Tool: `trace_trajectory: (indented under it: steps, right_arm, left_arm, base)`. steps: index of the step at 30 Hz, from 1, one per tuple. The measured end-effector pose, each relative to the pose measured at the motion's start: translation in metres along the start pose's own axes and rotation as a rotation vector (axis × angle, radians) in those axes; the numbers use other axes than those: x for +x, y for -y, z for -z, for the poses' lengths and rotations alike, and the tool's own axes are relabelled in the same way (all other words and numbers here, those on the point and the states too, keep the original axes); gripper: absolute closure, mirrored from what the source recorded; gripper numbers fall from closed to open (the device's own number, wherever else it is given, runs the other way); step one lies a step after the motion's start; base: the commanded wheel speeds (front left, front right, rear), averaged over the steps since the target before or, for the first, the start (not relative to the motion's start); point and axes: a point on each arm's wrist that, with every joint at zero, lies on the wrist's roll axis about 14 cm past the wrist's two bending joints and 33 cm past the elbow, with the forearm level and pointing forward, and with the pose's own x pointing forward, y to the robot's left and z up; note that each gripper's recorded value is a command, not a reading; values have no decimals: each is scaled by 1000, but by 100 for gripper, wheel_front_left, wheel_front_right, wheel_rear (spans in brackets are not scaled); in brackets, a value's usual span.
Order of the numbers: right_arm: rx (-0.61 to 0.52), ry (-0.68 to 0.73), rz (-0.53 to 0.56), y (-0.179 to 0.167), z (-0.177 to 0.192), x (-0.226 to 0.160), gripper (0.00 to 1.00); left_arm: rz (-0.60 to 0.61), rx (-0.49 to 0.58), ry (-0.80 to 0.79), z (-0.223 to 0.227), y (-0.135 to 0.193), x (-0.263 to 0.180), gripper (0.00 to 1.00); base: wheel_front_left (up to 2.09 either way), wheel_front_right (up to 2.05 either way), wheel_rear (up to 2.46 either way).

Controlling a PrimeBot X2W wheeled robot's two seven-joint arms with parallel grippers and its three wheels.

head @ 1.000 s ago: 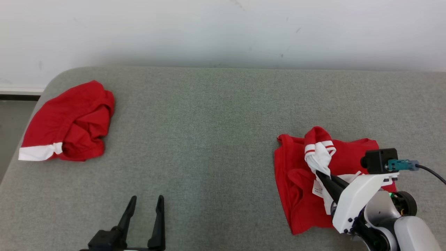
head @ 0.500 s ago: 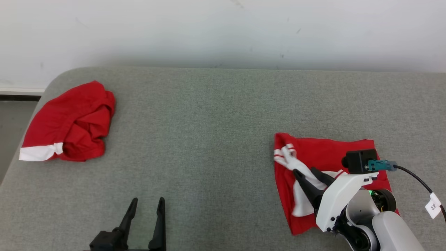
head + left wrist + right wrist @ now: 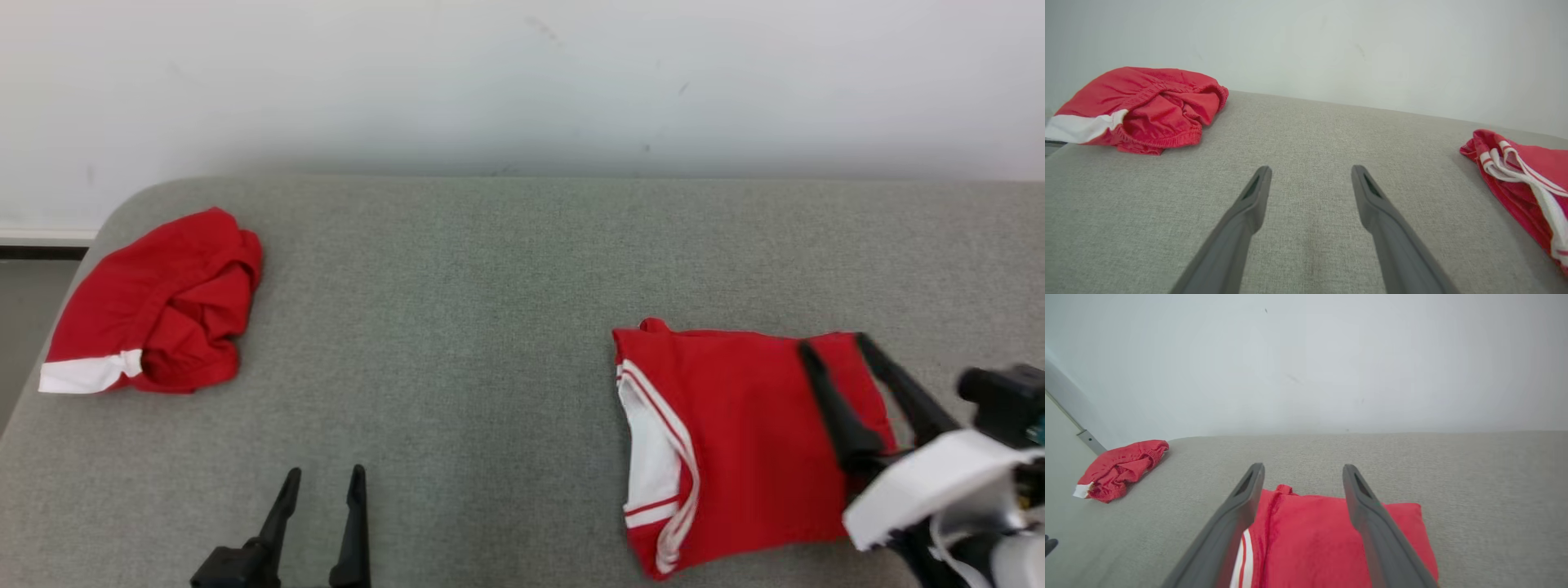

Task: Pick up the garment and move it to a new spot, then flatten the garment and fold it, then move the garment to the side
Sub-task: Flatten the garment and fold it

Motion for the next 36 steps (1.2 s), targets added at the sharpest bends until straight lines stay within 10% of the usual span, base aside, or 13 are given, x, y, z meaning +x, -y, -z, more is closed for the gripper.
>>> trace_trajectory:
  steps: [14, 29, 30, 36]
  right_arm:
    - [-370, 161, 307, 102, -9, -79, 0]
    - [-387, 193, 327, 104, 11, -92, 0]
    - [-382, 187, 308, 99, 14, -87, 100]
    - [-367, 83, 163, 65, 52, -43, 100]
  left_arm:
    - [-33, 62, 51, -17, -14, -19, 0]
    - [-44, 107, 94, -31, -20, -35, 0]
    - [-45, 107, 92, -31, -21, -34, 0]
    - [-44, 105, 79, -27, -22, -22, 0]
  base:
    - [0, 0, 0]
    - [0, 0, 0]
    - [0, 0, 0]
    - [0, 0, 0]
